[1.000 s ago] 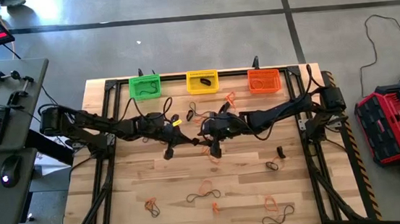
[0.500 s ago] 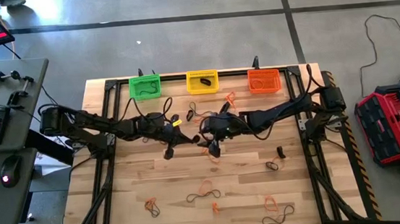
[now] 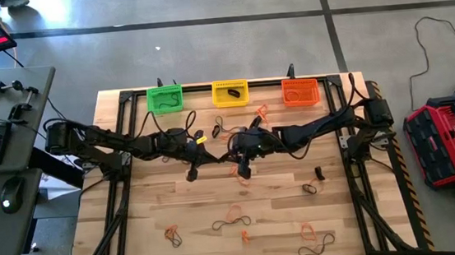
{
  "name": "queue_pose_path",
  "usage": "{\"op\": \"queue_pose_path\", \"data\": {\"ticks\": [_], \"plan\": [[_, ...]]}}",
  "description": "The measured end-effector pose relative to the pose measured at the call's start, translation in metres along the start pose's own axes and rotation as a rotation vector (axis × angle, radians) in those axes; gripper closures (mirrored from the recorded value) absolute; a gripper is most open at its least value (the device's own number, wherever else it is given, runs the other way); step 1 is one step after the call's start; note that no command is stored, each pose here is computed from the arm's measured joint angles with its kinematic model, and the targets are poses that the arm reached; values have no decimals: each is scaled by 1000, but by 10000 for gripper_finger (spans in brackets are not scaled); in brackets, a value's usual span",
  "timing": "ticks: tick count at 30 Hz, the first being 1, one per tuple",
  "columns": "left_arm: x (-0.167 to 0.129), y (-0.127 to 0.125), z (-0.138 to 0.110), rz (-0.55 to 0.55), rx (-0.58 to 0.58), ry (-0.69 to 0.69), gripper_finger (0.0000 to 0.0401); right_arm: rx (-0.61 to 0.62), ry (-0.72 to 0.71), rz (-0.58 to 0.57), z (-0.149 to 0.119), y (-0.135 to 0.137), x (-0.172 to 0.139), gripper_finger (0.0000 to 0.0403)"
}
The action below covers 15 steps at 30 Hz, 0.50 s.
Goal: Sort rubber bands into baskets
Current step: Put the black rubber band into the yellow bin
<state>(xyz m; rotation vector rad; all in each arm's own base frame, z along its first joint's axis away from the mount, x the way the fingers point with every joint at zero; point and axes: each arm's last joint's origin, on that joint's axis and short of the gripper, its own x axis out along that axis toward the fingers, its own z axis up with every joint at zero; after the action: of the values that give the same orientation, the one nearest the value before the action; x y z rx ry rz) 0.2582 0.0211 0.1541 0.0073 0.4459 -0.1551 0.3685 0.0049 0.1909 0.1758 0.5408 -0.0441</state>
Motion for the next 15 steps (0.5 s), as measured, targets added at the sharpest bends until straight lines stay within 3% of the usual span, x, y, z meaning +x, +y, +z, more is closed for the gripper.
{"op": "queue_pose_path", "data": {"ticks": [4, 10, 15], "plan": [[0, 0, 0, 0, 0, 0, 401, -13, 0, 0, 0, 0, 0, 394], [0, 0, 0, 14, 0, 2, 394, -30, 0, 0, 0, 0, 0, 395], [0, 1, -2, 32, 15, 24, 363, -26, -1, -6, 0, -3, 0, 399]]}}
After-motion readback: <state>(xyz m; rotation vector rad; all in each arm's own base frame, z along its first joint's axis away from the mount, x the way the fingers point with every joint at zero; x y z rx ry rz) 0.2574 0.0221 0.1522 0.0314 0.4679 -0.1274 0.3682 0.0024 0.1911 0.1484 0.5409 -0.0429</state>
